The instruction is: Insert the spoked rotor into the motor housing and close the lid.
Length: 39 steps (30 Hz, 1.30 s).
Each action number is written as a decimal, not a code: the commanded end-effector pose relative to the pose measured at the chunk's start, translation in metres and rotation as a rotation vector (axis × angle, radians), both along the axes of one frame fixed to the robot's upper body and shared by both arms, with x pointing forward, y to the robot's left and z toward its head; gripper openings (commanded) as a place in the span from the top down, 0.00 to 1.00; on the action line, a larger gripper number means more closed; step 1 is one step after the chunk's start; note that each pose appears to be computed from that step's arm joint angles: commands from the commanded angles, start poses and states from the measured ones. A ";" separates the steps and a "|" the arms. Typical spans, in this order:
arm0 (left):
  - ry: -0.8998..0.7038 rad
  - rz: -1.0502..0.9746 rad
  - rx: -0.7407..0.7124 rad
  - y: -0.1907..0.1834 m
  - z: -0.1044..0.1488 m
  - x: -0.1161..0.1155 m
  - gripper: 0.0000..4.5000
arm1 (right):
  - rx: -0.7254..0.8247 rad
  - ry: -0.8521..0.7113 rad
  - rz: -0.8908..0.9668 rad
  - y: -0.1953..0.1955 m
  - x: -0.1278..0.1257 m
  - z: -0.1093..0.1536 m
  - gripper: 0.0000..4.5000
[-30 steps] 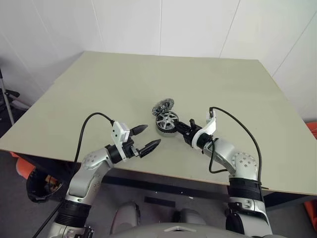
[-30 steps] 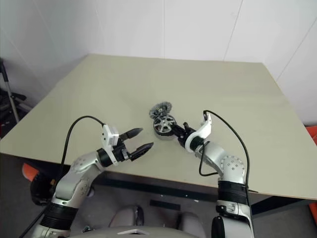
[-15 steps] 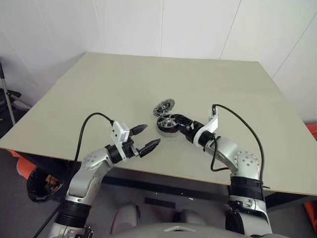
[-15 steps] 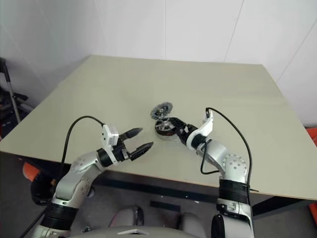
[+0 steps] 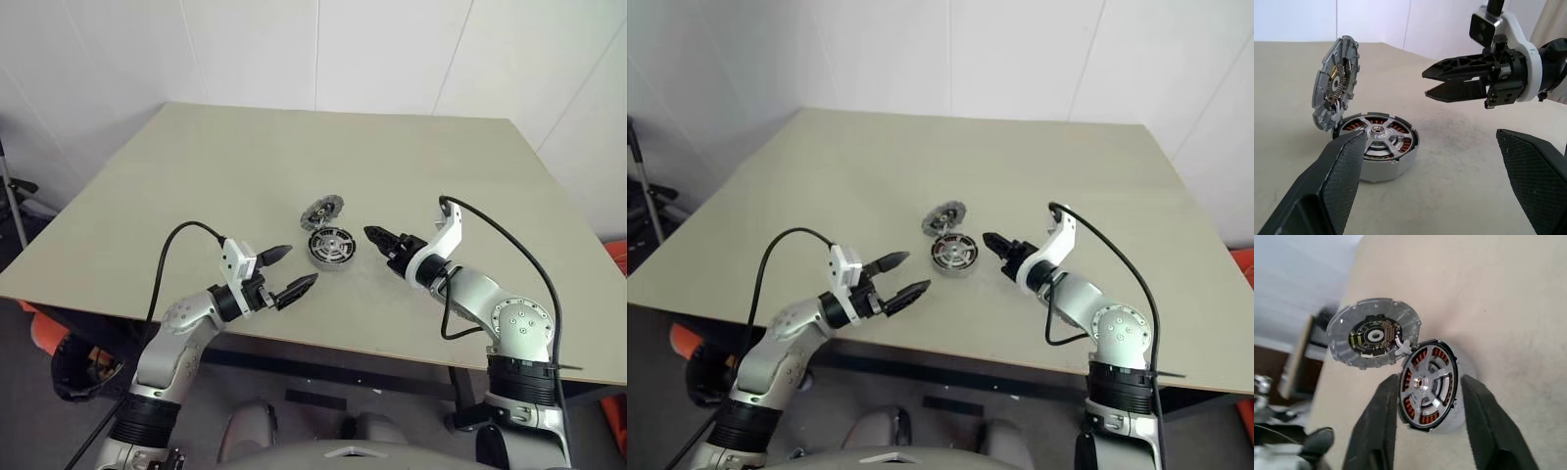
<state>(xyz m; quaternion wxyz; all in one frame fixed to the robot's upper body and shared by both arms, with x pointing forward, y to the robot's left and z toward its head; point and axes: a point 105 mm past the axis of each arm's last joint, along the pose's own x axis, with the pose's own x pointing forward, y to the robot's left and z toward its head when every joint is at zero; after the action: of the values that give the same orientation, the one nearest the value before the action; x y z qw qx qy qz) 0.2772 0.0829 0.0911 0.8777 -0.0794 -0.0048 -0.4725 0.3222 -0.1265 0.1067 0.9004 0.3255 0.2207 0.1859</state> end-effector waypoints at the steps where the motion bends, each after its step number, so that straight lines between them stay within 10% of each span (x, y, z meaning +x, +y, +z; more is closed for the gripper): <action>1: -0.042 -0.016 -0.012 -0.002 0.011 -0.002 0.00 | -0.179 -0.193 0.092 0.023 0.003 0.017 0.78; 4: -0.041 -0.017 -0.014 -0.001 0.012 -0.004 0.00 | -0.371 -0.284 0.138 0.032 0.007 0.007 0.99; 39: -0.043 -0.002 -0.016 0.004 0.012 -0.002 0.00 | -0.623 -0.235 0.262 0.049 0.034 -0.048 0.99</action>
<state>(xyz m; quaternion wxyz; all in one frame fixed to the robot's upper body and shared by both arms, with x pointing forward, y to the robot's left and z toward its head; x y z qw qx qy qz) 0.2736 0.0884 0.0866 0.8793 -0.0826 0.0034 -0.4691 0.3585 -0.0746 0.0648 0.9460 -0.0192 0.1851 0.2653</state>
